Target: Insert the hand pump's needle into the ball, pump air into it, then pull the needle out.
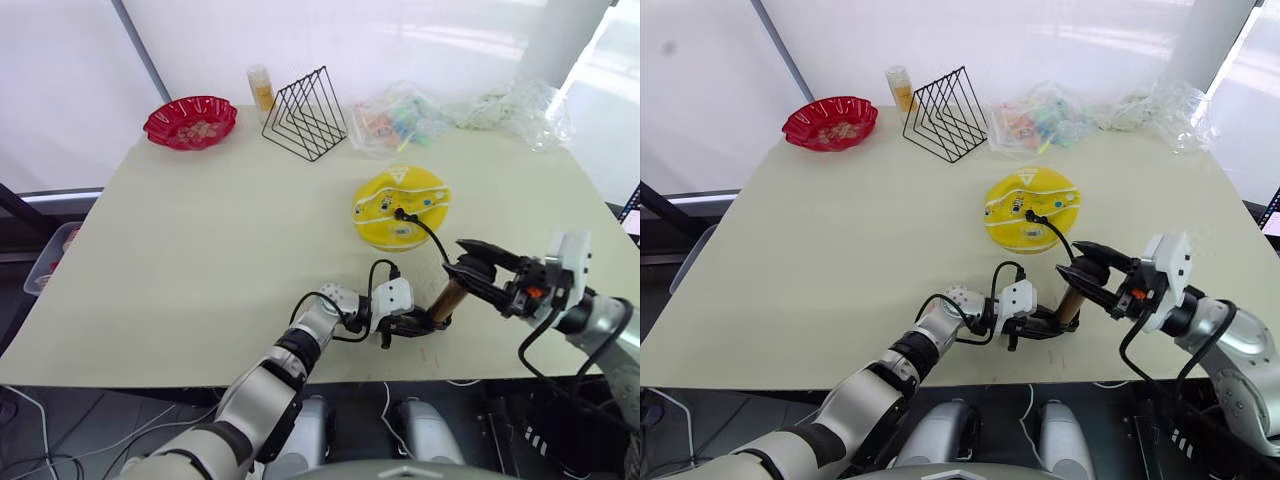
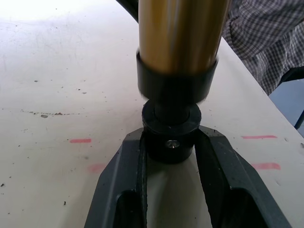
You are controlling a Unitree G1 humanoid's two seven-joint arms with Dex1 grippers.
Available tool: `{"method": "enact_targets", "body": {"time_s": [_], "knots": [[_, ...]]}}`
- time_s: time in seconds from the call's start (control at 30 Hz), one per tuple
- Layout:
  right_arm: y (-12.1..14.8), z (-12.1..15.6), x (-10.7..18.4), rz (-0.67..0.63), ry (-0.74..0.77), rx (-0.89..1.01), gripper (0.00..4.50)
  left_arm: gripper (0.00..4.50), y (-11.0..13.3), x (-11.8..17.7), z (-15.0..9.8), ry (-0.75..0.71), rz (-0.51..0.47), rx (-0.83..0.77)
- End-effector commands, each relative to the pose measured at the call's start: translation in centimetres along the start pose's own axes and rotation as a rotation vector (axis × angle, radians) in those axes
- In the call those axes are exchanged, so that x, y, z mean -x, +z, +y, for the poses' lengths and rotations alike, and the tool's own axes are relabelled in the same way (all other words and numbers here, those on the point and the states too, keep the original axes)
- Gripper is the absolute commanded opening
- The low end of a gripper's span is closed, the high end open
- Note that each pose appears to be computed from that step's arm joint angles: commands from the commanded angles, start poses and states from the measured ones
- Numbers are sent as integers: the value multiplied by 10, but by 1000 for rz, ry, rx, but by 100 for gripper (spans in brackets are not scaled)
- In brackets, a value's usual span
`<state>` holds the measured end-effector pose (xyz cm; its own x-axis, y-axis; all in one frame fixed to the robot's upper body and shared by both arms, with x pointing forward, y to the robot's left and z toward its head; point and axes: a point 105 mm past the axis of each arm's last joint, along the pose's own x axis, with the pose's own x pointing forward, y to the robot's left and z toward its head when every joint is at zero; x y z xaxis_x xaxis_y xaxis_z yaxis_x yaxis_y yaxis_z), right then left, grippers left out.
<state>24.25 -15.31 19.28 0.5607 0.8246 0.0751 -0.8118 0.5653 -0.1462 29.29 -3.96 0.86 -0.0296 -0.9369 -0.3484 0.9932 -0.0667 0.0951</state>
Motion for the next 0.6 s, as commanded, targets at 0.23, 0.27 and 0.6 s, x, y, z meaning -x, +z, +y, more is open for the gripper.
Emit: {"method": "enact_targets", "body": {"time_s": [0.23,0.27,0.6], "knots": [[89,-12,18,-150,-50,175,178,100,-37,2,-23,-85,113,117],[95,-13,21,-154,-52,175,178,100,-38,2,-24,-87,115,120],[149,-16,27,-230,-48,159,178,100,-41,2,-29,-101,118,131]]}}
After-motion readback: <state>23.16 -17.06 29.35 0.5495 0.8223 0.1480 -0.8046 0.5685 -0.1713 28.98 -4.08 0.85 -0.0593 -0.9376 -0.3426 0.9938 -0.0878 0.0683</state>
